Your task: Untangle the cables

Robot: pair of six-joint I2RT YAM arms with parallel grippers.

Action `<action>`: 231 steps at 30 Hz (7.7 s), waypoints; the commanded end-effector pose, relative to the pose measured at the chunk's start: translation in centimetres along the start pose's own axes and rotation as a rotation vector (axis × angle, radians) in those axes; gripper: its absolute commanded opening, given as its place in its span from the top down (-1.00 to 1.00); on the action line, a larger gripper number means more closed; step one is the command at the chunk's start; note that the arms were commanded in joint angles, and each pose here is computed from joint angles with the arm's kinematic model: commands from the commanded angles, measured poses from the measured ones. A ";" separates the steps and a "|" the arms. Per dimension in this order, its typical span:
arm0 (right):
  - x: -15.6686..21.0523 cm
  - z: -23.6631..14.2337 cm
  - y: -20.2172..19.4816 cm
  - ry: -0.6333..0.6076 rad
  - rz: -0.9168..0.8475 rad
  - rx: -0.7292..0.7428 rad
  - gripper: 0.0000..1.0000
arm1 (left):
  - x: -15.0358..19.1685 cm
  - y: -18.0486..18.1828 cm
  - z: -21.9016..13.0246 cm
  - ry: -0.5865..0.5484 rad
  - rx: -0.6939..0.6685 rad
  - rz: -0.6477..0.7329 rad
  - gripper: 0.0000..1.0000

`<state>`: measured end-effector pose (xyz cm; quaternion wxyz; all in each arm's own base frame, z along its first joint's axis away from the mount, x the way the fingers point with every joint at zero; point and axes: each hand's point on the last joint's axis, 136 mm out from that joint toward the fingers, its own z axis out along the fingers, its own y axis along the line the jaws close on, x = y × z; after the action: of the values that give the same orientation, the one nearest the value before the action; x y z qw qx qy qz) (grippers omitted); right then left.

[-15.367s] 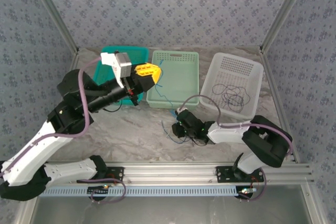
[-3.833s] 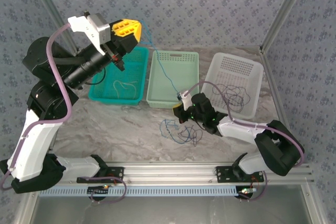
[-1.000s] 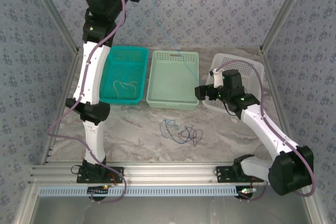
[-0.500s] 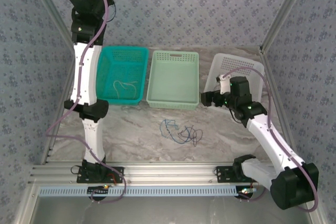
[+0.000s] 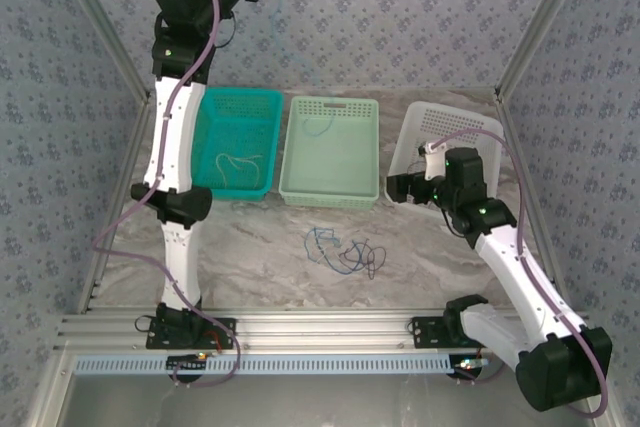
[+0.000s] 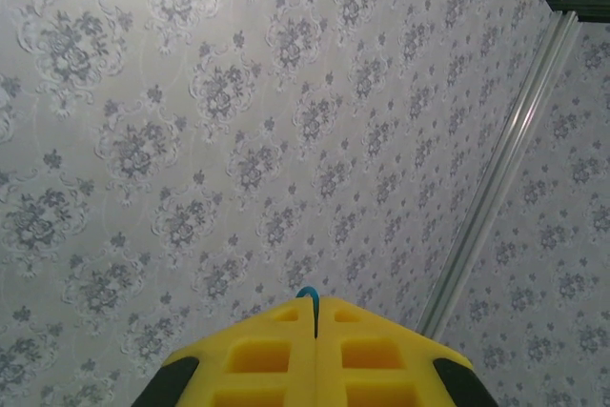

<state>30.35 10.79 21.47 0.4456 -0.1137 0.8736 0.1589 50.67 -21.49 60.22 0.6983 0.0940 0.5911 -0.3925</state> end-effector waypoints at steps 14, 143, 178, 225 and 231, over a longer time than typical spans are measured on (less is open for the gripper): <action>-0.4 -0.8 -0.6 -0.014 0.009 0.014 -1.00 | 9.1 -7.5 1.7 0.245 0.144 -0.003 1.00; 2.6 -0.7 16.1 0.263 -0.365 -0.220 1.00 | 33.0 2.3 -27.7 0.654 -0.507 0.021 -0.99; -9.1 -5.4 17.7 -0.034 -0.243 -0.267 1.00 | 39.1 -14.6 -25.3 0.588 0.256 0.013 -0.88; -9.6 8.5 10.7 0.107 -0.118 -0.157 0.74 | 40.1 -11.2 -23.8 0.569 0.021 0.075 0.84; -7.8 12.6 10.1 0.185 -0.108 -0.173 -0.22 | 39.4 -11.1 -24.2 0.561 0.011 0.065 0.83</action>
<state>40.27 24.23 21.08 0.3407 -0.2000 0.9020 0.1743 24.77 -31.80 19.10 0.5047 0.2338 0.7697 -0.3133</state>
